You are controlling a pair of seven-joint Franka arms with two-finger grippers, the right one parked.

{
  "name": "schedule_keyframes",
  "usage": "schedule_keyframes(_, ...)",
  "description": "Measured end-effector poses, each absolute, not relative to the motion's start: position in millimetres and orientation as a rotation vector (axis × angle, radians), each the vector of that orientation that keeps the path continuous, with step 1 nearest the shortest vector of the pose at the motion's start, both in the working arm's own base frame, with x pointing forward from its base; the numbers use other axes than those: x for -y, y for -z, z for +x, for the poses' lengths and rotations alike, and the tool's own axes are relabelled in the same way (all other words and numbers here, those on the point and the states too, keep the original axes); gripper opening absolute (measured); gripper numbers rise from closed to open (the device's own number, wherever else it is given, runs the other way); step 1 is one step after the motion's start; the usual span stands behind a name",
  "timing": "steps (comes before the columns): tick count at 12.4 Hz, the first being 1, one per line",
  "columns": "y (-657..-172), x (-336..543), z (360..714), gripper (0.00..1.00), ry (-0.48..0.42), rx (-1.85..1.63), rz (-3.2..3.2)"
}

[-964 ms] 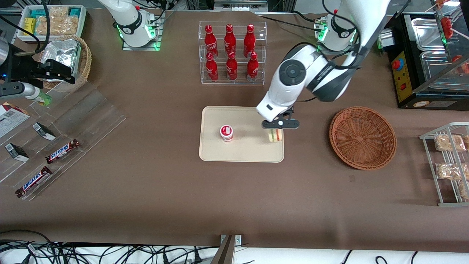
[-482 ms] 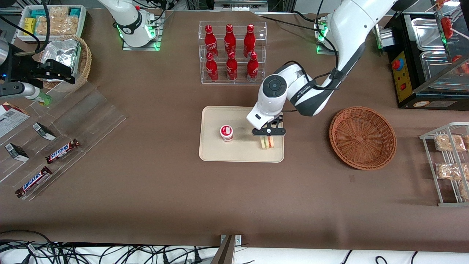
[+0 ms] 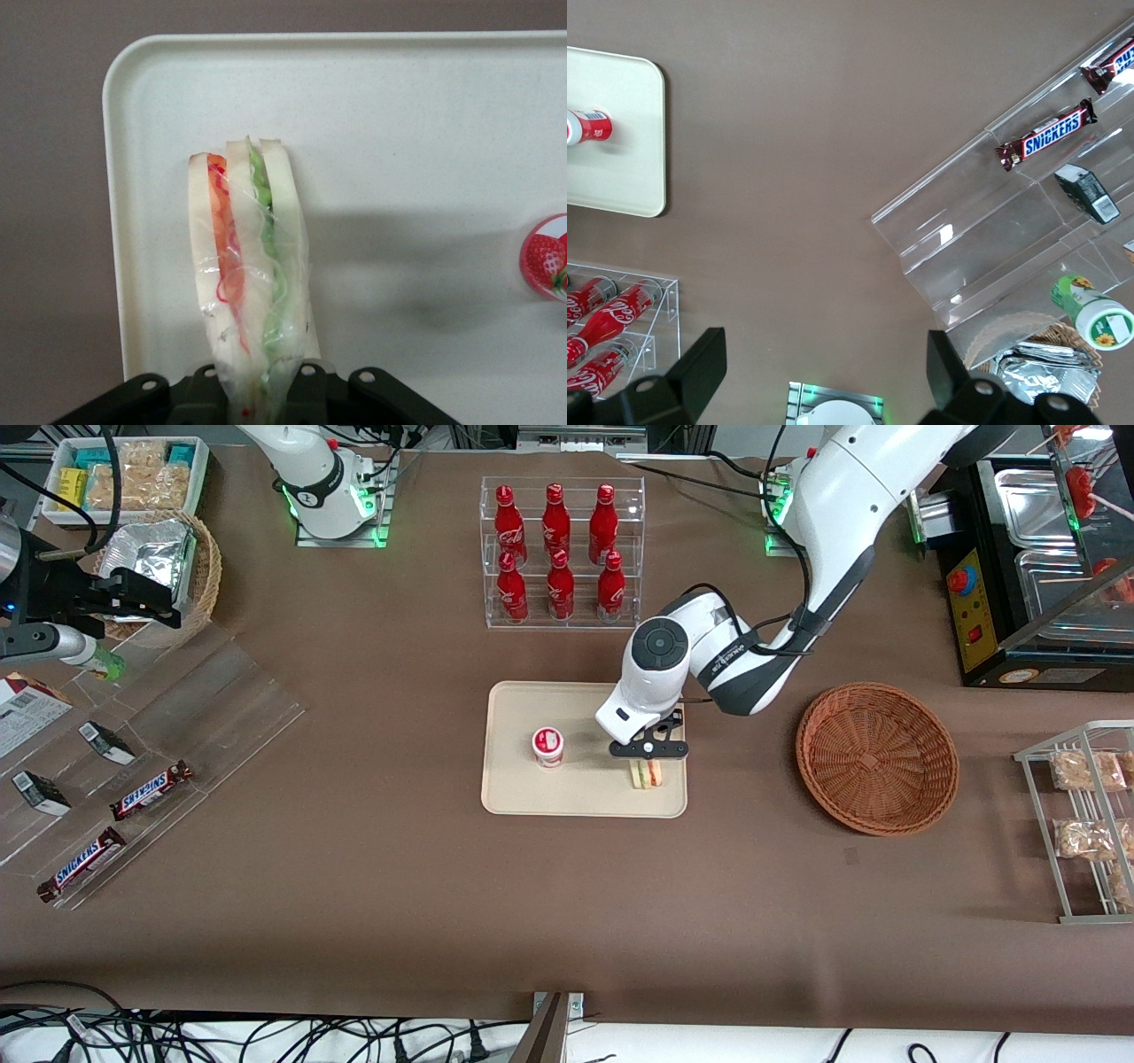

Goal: Place sandwich from basket to tray
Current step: 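Lower the sandwich onto the tray beside the cup and open the left gripper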

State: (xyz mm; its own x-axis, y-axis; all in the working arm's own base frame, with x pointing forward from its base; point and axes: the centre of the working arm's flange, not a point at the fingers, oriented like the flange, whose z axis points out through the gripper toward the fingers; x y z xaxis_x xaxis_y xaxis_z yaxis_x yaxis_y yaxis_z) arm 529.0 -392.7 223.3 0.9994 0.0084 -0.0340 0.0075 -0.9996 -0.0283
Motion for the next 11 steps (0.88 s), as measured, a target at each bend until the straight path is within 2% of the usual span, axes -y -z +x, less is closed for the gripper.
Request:
schedule_keyframes(3, -220.4, 392.2, 529.0, 0.49, -0.032, 0.007, -3.099)
schedule_keyframes(7, -227.1, 395.1, 532.9, 0.93, -0.015, 0.036, -3.107)
schedule_keyframes(8, -235.1, 395.4, 536.9, 1.0, -0.009, 0.06, -3.108)
schedule_keyframes(11, -297.9, 387.5, 565.3, 1.0, -0.037, 0.221, -3.09)
